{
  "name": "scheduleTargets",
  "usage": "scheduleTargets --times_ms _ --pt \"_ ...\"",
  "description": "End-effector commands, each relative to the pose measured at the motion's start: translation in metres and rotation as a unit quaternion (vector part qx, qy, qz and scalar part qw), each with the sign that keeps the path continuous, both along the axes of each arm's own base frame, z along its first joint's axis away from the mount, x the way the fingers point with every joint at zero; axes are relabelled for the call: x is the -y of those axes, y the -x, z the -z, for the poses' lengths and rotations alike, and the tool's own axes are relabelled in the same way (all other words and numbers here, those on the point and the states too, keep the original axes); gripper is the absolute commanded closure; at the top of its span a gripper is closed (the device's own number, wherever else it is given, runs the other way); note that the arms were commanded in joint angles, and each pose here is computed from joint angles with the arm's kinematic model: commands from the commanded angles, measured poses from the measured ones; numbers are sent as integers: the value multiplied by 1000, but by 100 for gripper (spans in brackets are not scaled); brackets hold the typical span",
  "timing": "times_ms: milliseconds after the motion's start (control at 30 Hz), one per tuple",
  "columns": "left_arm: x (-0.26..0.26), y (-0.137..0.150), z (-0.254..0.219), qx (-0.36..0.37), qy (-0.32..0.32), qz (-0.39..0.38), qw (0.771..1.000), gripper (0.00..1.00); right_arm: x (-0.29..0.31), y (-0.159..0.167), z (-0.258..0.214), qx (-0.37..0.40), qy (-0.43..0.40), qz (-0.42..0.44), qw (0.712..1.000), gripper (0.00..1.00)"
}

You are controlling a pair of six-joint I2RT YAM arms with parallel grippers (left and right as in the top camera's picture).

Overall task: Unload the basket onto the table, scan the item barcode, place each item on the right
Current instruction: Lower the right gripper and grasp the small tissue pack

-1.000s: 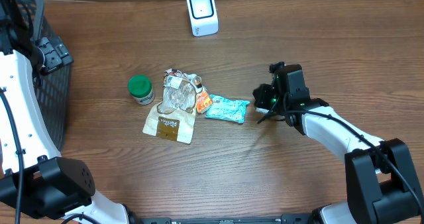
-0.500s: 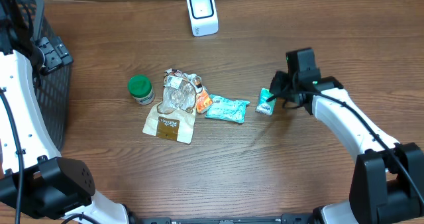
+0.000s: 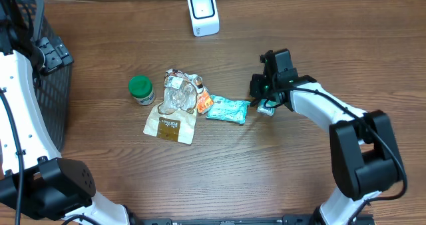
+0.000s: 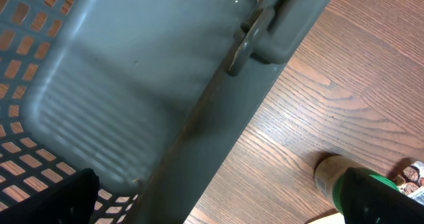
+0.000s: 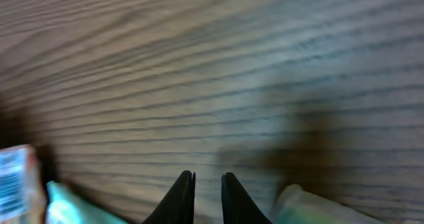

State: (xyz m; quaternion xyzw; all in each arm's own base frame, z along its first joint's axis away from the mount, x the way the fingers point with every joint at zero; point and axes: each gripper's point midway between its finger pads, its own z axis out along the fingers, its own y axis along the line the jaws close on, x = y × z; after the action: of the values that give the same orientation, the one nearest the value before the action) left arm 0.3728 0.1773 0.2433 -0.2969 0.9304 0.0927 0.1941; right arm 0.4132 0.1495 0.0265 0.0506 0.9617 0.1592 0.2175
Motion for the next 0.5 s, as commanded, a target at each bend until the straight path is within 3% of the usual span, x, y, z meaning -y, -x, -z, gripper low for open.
scheduleTargets --times_ms 0,267,400,467 --pt "0 -1 5 -9 -1 7 1000 0 29 -13 -10 14 21 58 998 85" --pt "0 -1 5 -9 -1 7 1000 0 92 10 8 -70 41 165 983 84" --pt "0 -1 5 -9 -1 7 1000 0 89 32 11 -133 2 155 979 83" --pt "0 -1 5 -9 -1 7 1000 0 70 41 6 -151 -39 90 984 80"
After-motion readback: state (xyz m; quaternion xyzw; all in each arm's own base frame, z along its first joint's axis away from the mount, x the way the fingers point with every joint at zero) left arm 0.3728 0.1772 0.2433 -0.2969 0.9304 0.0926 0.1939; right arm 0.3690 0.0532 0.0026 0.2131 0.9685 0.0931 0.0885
